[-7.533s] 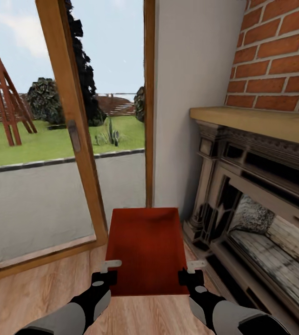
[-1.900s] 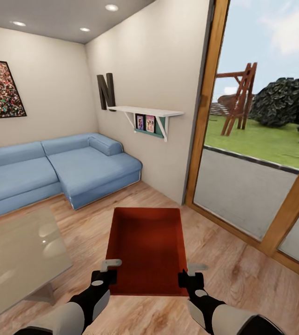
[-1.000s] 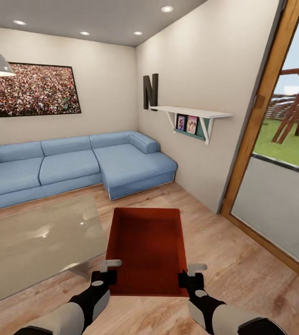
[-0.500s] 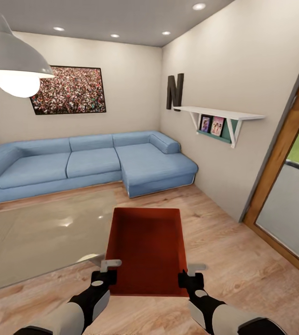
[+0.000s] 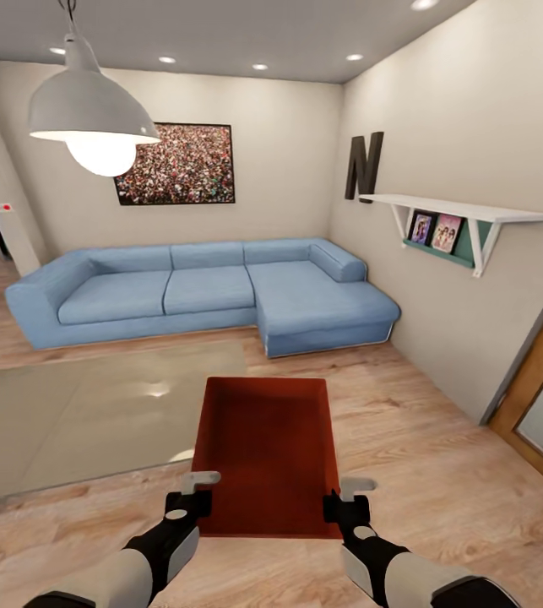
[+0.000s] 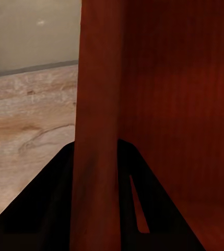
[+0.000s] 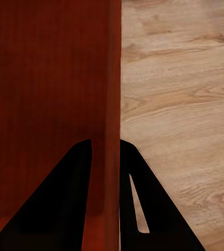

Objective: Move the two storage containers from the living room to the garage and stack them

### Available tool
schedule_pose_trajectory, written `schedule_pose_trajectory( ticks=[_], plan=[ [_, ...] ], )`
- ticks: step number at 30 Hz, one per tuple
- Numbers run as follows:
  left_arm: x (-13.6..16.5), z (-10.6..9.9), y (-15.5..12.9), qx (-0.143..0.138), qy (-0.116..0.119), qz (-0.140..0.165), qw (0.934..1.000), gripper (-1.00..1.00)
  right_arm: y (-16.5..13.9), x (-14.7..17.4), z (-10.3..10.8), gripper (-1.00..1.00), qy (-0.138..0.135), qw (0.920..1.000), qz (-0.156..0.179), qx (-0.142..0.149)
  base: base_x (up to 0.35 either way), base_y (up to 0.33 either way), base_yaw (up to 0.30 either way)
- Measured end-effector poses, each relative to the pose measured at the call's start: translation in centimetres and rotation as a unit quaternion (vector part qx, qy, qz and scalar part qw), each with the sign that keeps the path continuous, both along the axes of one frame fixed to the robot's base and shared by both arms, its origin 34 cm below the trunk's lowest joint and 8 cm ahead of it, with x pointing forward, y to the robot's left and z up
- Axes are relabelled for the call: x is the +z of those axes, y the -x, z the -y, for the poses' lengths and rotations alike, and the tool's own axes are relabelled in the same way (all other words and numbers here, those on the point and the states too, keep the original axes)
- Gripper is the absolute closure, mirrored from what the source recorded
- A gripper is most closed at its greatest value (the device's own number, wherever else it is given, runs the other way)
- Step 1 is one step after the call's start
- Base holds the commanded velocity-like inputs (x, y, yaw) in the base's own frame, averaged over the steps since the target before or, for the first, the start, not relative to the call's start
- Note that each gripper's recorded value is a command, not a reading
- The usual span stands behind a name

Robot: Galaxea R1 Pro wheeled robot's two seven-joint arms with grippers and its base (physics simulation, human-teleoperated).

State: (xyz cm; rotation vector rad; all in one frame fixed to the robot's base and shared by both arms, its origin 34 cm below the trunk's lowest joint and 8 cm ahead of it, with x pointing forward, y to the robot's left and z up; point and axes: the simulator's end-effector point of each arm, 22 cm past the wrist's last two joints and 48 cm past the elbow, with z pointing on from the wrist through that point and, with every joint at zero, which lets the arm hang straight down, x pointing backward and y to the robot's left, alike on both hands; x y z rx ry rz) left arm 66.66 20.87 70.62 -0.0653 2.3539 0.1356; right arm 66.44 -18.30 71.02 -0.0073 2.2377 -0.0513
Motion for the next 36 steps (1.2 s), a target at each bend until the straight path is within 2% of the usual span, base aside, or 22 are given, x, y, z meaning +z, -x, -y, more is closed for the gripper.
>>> schedule_pose_trajectory(
  ticks=[36],
  plan=[
    [0.15, 0.02, -0.16, -0.001, -0.001, 0.003, 1.0, 1.0, -0.08, 0.1, 0.03, 1.0, -0.001, 1.0, 0.003, -0.001, 0.0, 0.0, 0.3]
  ],
)
